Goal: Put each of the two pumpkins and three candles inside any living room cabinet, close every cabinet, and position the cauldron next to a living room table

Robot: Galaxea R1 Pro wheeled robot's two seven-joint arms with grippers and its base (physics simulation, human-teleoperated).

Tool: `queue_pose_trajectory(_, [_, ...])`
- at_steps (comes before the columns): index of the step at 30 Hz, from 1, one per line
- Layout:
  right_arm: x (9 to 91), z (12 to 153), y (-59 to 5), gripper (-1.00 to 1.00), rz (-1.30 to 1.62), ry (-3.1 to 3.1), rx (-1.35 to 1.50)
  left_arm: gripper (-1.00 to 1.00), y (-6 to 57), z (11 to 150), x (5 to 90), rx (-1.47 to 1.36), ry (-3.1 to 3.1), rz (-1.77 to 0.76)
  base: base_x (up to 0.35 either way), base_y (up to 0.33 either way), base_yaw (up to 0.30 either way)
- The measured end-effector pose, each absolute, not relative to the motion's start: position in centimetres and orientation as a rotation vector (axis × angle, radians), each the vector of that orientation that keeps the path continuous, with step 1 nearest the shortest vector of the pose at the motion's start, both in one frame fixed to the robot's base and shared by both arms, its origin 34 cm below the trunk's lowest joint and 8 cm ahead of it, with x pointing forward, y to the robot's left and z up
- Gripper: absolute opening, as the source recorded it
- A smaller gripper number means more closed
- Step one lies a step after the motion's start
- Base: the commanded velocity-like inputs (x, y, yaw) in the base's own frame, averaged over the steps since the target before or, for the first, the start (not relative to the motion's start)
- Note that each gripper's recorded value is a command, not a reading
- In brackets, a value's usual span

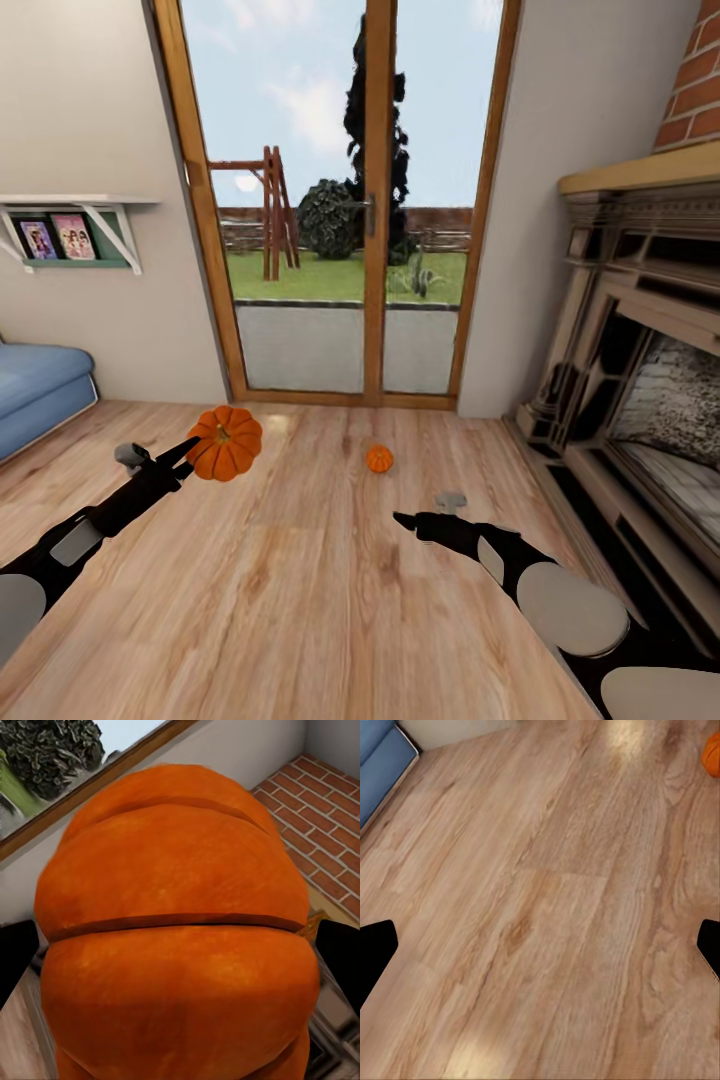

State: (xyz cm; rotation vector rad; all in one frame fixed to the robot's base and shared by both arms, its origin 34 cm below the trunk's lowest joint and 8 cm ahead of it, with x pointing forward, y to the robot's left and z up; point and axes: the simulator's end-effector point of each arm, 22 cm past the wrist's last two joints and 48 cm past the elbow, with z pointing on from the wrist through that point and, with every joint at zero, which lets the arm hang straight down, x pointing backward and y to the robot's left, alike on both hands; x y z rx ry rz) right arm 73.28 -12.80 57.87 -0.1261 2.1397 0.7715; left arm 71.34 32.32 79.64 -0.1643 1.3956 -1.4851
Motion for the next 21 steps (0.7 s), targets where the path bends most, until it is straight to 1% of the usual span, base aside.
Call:
queue_pose_trajectory(7, [73.29,57.79,-12.87,1.0,0.767,2.143,-0.123,-1.0,32.26,79.65,71.35,-0.165,1.394,-1.487,0.318,0.079,0.0])
queue_pose_trajectory(21, [73.35,57.86,-12.87,1.0,0.767,2.139,-0.123,-1.0,32.27,79.67,71.35,-0.164,1.393,-1.486,0.324,0.004,0.0])
